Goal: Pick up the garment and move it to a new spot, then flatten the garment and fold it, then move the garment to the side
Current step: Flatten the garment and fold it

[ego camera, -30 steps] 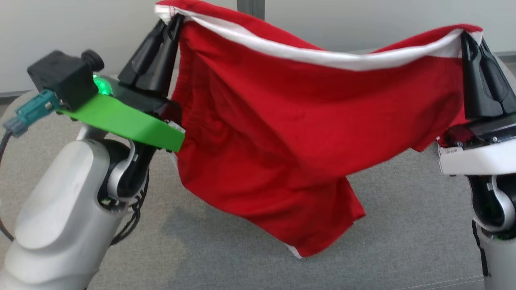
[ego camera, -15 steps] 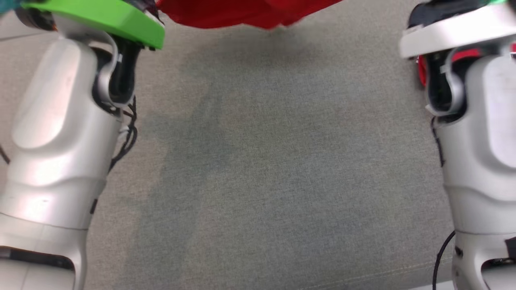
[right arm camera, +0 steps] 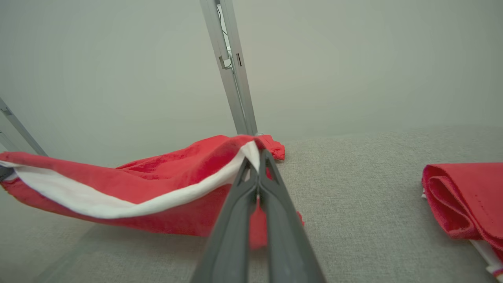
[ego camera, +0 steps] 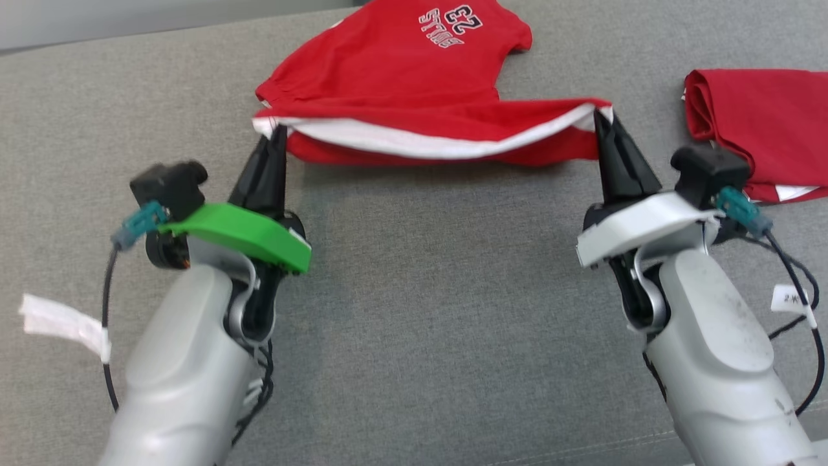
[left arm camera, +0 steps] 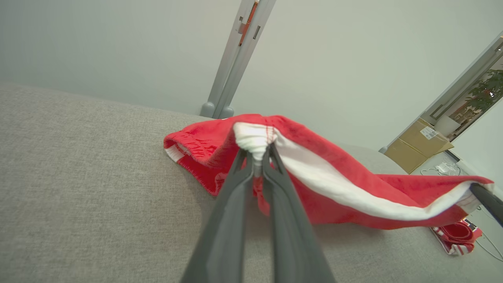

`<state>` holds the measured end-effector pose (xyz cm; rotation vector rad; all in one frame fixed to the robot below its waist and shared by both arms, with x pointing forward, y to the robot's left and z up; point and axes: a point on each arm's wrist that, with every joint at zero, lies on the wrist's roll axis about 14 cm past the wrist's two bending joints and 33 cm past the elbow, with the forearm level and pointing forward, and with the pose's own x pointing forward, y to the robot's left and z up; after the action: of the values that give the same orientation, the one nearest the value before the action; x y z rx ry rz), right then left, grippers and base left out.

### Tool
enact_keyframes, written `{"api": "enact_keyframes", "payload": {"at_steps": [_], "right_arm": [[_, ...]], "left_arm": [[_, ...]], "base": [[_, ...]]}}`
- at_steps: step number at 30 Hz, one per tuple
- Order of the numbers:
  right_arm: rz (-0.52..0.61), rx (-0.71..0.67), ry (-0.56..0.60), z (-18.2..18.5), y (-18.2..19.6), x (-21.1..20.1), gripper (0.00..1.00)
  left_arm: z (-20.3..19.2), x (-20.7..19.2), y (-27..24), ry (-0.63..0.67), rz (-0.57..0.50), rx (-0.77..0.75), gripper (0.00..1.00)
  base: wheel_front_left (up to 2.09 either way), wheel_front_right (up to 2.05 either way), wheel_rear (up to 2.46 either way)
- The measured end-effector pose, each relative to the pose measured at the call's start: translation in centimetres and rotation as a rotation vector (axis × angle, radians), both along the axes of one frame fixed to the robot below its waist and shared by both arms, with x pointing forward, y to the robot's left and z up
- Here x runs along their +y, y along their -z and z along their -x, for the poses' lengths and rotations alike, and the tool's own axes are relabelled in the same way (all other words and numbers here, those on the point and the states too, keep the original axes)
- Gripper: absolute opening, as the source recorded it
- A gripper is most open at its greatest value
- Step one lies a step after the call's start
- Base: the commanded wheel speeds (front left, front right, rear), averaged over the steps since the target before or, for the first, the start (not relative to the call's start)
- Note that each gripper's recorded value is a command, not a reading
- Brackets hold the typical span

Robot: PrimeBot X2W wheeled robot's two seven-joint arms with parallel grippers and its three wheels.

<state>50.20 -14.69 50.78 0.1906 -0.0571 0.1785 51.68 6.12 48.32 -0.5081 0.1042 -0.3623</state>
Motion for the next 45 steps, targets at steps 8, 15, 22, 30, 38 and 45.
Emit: {"api": "enact_keyframes", "payload": {"at_steps": [8,15,22,30,38,45], "right_arm": [[-0.045,-0.058,0.030,4.0,-1.6,-1.0,0.00],[-0.093,-0.109,0.078,9.9,-3.6,-2.5,0.00],[-0.110,-0.109,0.087,13.9,-5.9,-3.0,0.00],[-0.123,0.002,0.100,12.8,-3.7,-3.6,0.00],[-0.083,0.077,0.019,6.3,-1.8,-2.0,0.00],[0.022,0.161,-0.093,-1.4,-0.3,0.4,0.00]], "left_arm": [[5.2,0.9,-0.8,-0.045,0.072,-0.023,0.00],[11.5,1.1,-1.3,-0.059,0.109,-0.023,0.00],[15.6,1.7,-2.5,-0.074,0.107,-0.001,0.00],[17.0,-0.2,0.4,-0.051,0.160,0.170,0.00],[13.6,-0.4,2.9,-0.079,0.173,0.273,0.00],[7.5,1.0,3.5,-0.127,0.174,0.304,0.00]], "base": [[0.00,0.00,0.00],[0.00,0.00,0.00],[0.00,0.00,0.00],[0.00,0.00,0.00],[0.00,0.00,0.00],[0.00,0.00,0.00]]}}
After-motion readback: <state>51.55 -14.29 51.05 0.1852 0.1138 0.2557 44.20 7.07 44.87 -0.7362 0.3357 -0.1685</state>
